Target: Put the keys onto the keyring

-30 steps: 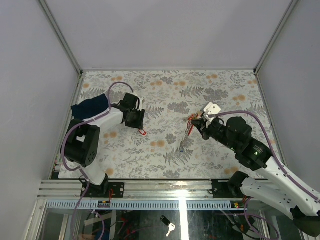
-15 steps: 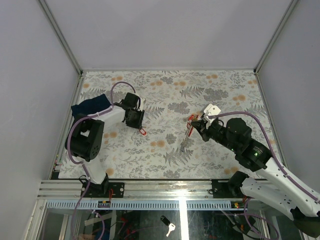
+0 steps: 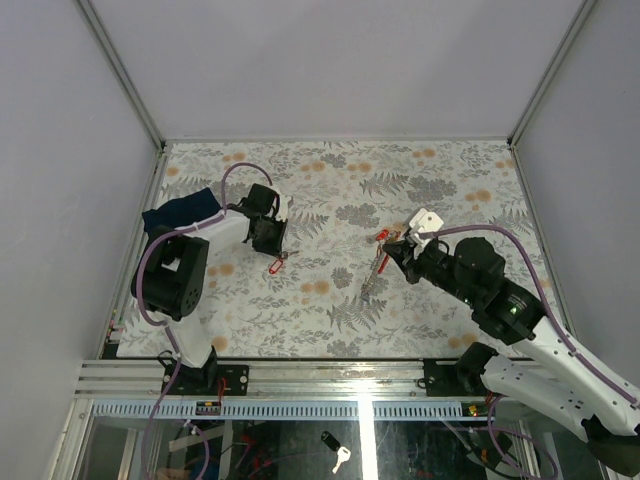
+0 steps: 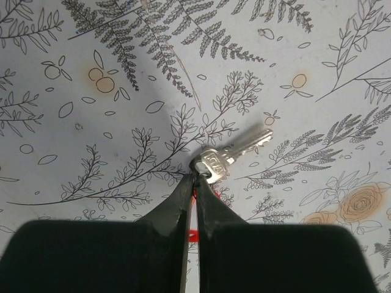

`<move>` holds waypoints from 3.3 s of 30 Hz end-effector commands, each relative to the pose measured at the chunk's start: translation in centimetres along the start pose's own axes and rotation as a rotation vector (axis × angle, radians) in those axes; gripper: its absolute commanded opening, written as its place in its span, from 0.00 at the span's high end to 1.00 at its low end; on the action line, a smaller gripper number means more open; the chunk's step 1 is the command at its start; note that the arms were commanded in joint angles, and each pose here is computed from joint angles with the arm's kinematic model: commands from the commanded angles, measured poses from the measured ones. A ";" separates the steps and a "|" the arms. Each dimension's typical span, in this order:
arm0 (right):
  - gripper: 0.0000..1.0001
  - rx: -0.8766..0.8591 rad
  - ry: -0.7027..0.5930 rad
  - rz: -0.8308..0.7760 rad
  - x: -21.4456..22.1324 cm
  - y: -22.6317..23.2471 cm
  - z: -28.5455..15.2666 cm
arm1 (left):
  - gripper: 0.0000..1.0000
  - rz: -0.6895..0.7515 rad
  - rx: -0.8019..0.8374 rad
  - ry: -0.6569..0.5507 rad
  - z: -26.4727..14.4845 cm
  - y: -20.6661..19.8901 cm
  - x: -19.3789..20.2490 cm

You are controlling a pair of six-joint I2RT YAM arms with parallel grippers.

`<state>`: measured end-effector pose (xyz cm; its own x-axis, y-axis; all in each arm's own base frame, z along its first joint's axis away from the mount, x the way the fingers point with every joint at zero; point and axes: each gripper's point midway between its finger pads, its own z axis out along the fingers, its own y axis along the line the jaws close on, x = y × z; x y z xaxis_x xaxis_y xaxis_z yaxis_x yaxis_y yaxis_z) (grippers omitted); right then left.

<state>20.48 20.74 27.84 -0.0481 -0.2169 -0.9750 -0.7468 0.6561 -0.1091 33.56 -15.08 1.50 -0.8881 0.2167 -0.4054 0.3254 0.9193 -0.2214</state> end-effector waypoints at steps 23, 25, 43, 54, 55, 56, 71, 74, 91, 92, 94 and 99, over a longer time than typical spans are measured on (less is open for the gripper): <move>1.00 -0.238 -0.160 -0.111 -5.1 3.7 -2.0 | 1.00 0.508 0.316 -0.556 -16.2 -11.7 -4.3; 1.00 -0.318 -0.152 -0.120 -5.8 4.9 -2.3 | 1.00 0.566 0.400 -0.627 -18.6 -13.7 -4.2; 1.00 -0.669 -0.241 -0.025 -9.4 10.1 -0.6 | 1.00 1.038 0.807 -1.025 -34.3 -22.3 1.4; 1.00 -0.525 -0.439 0.000 -12.2 8.2 -0.3 | 1.00 1.114 0.923 -1.028 -37.1 -23.9 2.4; 1.00 -0.525 -0.432 0.005 -12.2 8.1 -0.2 | 1.00 1.126 0.927 -1.032 -37.2 -24.1 2.4; 1.00 -0.521 -0.426 0.005 -12.3 8.0 -0.1 | 1.00 1.138 0.927 -1.041 -37.4 -24.3 2.5; 1.00 -0.604 -0.476 -0.117 -12.0 9.3 -0.6 | 1.00 1.191 0.896 -1.062 -36.2 -27.2 1.7; 1.00 -0.627 -0.481 -0.136 -12.0 9.7 -1.0 | 1.00 1.198 0.877 -1.054 -35.6 -27.3 1.4; 1.00 -0.763 -0.506 -0.218 -11.2 11.6 -3.0 | 1.00 1.210 0.858 -1.012 -34.6 -27.4 1.2; 1.00 -0.763 -0.504 -0.219 -11.1 11.6 -3.0 | 1.00 1.211 0.857 -1.012 -34.5 -27.4 1.2; 1.00 -0.760 -0.505 -0.220 -11.2 11.6 -3.0 | 1.00 1.211 0.861 -1.008 -34.5 -27.5 1.3; 1.00 -0.749 -0.501 -0.204 -11.7 11.4 -2.6 | 1.00 1.220 0.878 -1.002 -34.5 -27.9 1.4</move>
<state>11.20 29.15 34.97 0.2079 0.0925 -0.9738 -0.9758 -0.0493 -0.2130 12.28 -28.88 35.96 0.3161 0.0316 -0.9482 0.9461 -0.0844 0.3126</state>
